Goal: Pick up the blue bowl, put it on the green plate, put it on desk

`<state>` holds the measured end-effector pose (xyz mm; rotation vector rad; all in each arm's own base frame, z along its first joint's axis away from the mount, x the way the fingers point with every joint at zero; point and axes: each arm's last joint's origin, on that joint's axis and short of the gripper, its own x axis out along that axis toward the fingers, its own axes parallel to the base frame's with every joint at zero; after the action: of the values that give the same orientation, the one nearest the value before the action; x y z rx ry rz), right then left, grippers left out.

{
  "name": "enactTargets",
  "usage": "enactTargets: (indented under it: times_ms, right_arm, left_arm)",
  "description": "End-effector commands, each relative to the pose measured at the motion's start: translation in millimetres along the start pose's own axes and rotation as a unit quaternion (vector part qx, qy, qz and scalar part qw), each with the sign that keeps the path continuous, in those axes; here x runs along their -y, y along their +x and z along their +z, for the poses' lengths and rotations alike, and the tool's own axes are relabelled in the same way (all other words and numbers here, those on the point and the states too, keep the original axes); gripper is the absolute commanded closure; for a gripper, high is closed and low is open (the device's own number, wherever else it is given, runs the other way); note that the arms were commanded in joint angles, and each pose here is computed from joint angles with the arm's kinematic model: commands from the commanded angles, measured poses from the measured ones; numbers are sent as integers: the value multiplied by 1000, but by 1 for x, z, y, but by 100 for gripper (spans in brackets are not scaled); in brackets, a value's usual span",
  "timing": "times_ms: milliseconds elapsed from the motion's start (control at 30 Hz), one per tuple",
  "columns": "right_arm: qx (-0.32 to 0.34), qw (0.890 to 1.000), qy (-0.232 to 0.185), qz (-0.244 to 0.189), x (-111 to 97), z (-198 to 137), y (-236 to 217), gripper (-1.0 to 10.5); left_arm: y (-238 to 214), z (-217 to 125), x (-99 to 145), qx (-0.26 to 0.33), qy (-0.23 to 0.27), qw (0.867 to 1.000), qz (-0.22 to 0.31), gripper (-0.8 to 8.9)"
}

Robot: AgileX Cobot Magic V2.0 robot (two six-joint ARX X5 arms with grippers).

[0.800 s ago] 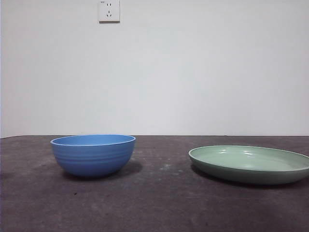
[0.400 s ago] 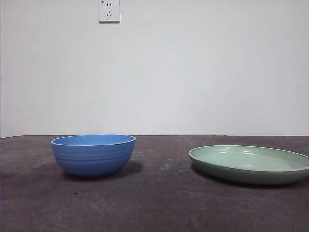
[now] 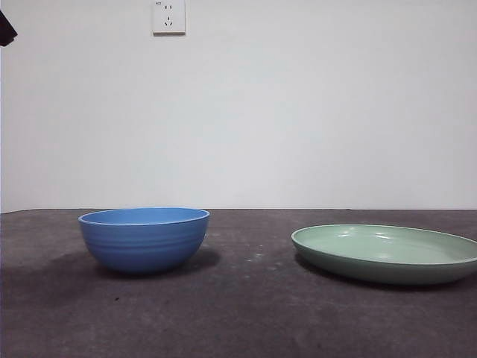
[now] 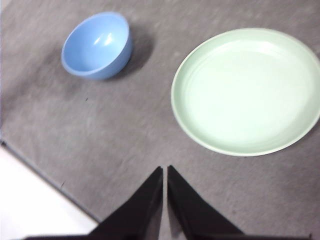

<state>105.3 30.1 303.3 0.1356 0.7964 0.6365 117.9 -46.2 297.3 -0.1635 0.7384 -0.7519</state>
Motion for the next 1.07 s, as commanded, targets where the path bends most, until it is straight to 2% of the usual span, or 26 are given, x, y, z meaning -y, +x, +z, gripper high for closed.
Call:
enactTargets:
  times_ms: [33, 133, 200, 233, 367, 433, 733, 1067]
  right_arm:
    - [1, 1000, -18, 6, -3, 3, -2, 938]
    - [0, 1000, -18, 8, -4, 3, -2, 937]
    - [0, 1000, -17, 8, -4, 3, -2, 918]
    - [0, 1000, -17, 8, -4, 3, -2, 880]
    - [0, 1000, -17, 8, -4, 3, -2, 592]
    - [0, 1000, -17, 8, -4, 3, -2, 556]
    - [0, 1000, -17, 8, -4, 3, -2, 557]
    - [0, 1000, -17, 7, -4, 3, -1, 557]
  left_arm:
    - [-2, 6, 3, 10, 19, 1000, -5, 803]
    - [-2, 6, 3, 10, 19, 1000, -5, 801]
    - [-2, 6, 3, 10, 19, 1000, -5, 759]
    - [-2, 5, 3, 10, 19, 1000, -5, 715]
    - [-2, 6, 2, 9, 18, 1000, -5, 447]
    - [-2, 6, 2, 9, 18, 1000, -5, 390]
    - [1, 8, 0, 6, 12, 1000, 3, 388]
    - [23, 38, -14, -10, -13, 998, 62, 407]
